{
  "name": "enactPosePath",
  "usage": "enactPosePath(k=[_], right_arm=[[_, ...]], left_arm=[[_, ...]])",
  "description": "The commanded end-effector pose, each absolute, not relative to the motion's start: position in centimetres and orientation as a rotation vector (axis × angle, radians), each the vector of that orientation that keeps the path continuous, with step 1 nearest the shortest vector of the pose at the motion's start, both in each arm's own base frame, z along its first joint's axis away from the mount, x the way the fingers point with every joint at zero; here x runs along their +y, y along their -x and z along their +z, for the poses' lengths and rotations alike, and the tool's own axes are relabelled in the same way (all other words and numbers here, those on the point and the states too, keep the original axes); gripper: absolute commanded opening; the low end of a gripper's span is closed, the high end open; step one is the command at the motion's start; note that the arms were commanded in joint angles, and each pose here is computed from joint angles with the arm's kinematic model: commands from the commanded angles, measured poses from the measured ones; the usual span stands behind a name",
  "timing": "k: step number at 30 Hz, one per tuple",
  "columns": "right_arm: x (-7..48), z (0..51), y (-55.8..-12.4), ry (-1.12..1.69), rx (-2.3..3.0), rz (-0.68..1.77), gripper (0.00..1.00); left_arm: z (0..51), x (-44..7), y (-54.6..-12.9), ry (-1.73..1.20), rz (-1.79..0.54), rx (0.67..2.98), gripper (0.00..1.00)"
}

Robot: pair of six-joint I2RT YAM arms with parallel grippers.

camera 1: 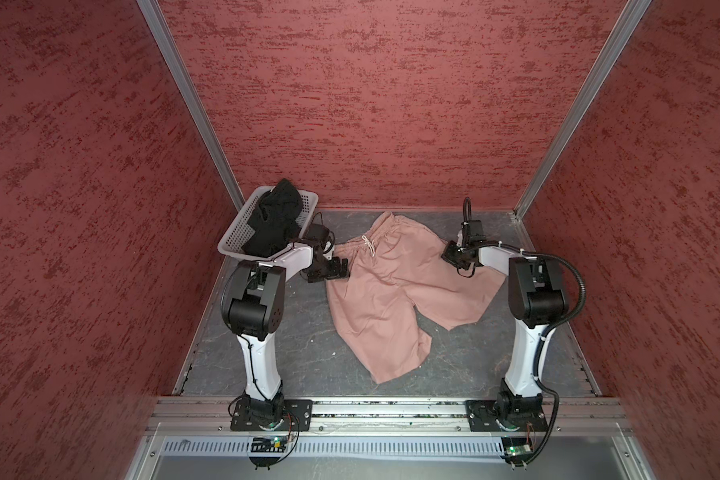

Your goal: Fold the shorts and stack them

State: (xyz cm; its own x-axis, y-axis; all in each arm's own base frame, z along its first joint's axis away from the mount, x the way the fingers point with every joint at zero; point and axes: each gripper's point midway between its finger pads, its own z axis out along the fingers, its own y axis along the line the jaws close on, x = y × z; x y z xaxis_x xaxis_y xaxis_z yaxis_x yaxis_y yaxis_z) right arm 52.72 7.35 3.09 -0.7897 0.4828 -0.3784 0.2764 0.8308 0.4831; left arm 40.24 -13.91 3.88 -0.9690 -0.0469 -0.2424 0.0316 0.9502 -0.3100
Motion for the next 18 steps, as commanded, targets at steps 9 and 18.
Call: enactPosePath(k=[9, 18], right_arm=[[13.9, 13.6, -59.7, -0.156, 2.277, 0.789, 0.53], [11.2, 15.5, -43.2, -0.184, 2.520, 0.612, 0.62]], left_arm=[[10.1, -11.3, -35.2, 0.159, -0.331, 2.819, 0.99], [12.8, -12.8, -46.6, -0.034, -0.366, 2.602, 0.99]])
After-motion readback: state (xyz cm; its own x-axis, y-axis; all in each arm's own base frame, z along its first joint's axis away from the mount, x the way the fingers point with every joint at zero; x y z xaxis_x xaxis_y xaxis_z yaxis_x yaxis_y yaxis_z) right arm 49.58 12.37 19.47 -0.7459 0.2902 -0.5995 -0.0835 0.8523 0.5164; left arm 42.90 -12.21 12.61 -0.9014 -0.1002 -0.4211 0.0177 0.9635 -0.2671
